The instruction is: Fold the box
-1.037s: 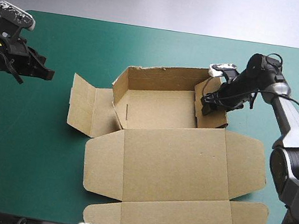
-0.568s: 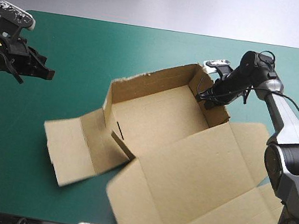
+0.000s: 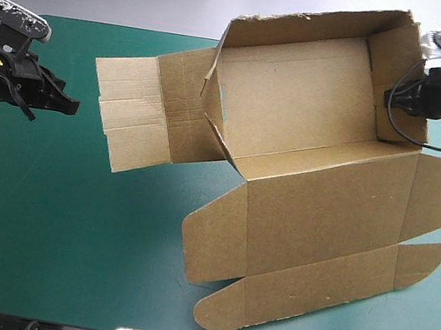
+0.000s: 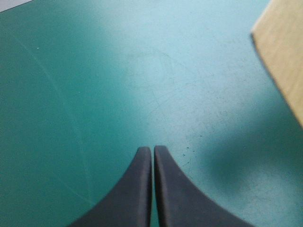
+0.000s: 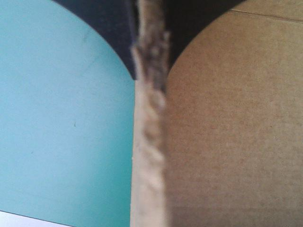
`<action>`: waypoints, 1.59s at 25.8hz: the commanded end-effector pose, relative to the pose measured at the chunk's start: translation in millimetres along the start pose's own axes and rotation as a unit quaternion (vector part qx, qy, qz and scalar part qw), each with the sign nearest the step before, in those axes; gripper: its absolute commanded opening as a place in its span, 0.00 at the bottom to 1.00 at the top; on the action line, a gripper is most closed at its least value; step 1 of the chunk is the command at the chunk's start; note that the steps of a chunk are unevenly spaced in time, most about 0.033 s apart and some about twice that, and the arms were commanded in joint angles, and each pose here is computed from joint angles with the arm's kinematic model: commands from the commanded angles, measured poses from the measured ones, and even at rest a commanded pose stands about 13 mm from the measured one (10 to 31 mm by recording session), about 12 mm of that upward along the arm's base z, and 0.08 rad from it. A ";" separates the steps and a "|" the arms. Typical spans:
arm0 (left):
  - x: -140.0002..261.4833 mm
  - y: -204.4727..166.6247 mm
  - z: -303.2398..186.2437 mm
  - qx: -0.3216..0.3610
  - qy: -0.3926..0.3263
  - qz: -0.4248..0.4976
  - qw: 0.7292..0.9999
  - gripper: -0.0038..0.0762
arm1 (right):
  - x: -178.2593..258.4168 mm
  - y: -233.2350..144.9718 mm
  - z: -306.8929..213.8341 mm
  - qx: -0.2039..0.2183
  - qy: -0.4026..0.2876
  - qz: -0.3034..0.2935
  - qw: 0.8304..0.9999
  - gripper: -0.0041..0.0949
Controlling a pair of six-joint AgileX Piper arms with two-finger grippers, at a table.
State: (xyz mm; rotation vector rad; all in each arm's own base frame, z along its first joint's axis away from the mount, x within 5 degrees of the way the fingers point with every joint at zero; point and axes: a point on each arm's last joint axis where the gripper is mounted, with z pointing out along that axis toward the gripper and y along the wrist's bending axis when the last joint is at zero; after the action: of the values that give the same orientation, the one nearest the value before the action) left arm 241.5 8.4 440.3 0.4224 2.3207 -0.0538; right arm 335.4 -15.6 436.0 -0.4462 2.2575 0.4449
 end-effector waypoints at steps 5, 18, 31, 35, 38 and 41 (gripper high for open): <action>-8.2 8.2 -2.1 -0.037 -0.029 -0.009 0.999 0.06 | 12.6 24.0 -48.6 -0.045 -0.076 -0.009 0.996 0.02; 14.3 11.8 72.8 0.382 -0.178 -0.202 0.884 0.07 | -5.1 37.7 -60.4 -0.098 -0.145 -0.021 0.984 0.02; -7.4 -53.6 74.2 0.491 -0.154 -0.176 0.839 0.54 | -11.3 17.7 -43.5 -0.083 -0.147 -0.011 0.986 0.02; -10.9 -57.0 67.0 0.502 -0.168 -0.181 0.829 0.57 | -9.5 10.1 -36.8 -0.069 -0.132 -0.011 0.989 0.02; -13.9 -58.5 56.9 0.509 -0.188 -0.183 0.820 0.57 | -10.1 5.4 -32.5 -0.066 -0.131 -0.003 0.989 0.02; -14.8 -60.7 46.7 0.511 -0.200 -0.177 0.817 0.58 | -11.3 1.5 -28.6 -0.061 -0.135 0.005 0.989 0.02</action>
State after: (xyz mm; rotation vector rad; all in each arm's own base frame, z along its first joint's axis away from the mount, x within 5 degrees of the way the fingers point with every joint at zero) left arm 287.0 -53.5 380.3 0.3255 1.8754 -1.3511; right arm 330.6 -28.1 437.2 -0.4583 2.0988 0.5991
